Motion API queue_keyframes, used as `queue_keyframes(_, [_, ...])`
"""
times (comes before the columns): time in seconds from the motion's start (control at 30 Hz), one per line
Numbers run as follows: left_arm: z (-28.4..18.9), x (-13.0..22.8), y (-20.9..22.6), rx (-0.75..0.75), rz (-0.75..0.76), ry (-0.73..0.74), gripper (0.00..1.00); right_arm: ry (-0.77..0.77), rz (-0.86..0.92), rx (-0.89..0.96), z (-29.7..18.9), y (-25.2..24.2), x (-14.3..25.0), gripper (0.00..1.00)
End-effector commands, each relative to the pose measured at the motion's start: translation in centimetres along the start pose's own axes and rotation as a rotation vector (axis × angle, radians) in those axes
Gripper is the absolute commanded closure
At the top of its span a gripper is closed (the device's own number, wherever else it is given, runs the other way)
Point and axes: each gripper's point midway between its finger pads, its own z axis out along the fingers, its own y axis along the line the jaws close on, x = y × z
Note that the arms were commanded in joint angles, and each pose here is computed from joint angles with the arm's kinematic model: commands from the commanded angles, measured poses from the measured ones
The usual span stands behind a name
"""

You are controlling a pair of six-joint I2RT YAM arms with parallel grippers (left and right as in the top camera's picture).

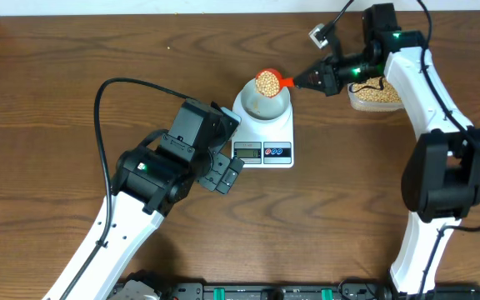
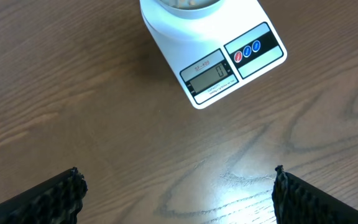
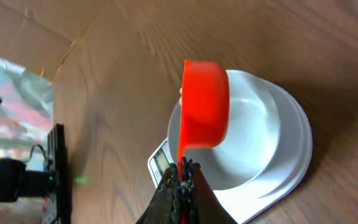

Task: Scoop item into bowl and weigh 50g on scale
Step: 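Carry the filled scoop left over the bowl on the scale, then tilt the scoop with the right gripper to pour soybeans into the bowl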

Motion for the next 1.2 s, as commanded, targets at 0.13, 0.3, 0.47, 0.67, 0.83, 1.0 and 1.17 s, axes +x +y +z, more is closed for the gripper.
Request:
queue_keyframes(0.13, [-0.2,-0.2,0.0,0.003,0.002,-0.007,0.02,0.017,-0.172,-0.020,-0.4,1.2,0.4,0.99])
queue_keyframes(0.3, [-0.2,-0.2,0.0,0.003,0.002,-0.007,0.02,0.036,-0.183,0.005,-0.4,0.7,0.7,0.99])
queue_keyframes(0.47, [-0.2,-0.2,0.0,0.004,0.002,-0.007,0.02,0.043,-0.201,0.016,-0.4,0.5,0.8,0.99])
queue_keyframes(0.67, [-0.2,-0.2,0.0,0.004,0.002,-0.007,0.02,0.032,-0.221,0.025,-0.4,0.3,0.4,0.99])
queue_keyframes(0.83, [-0.2,-0.2,0.0,0.004,0.002,-0.007,0.02,0.075,-0.233,0.083,-0.1,-0.6,0.9,0.99])
queue_keyframes(1.0, [-0.2,-0.2,0.0,0.003,0.002,-0.007,0.02,0.119,-0.264,0.134,0.6,-1.2,1.2,0.99])
queue_keyframes(1.17, [-0.2,-0.2,0.0,0.004,0.002,-0.007,0.02,0.121,-0.289,0.134,1.2,-0.9,0.9,0.99])
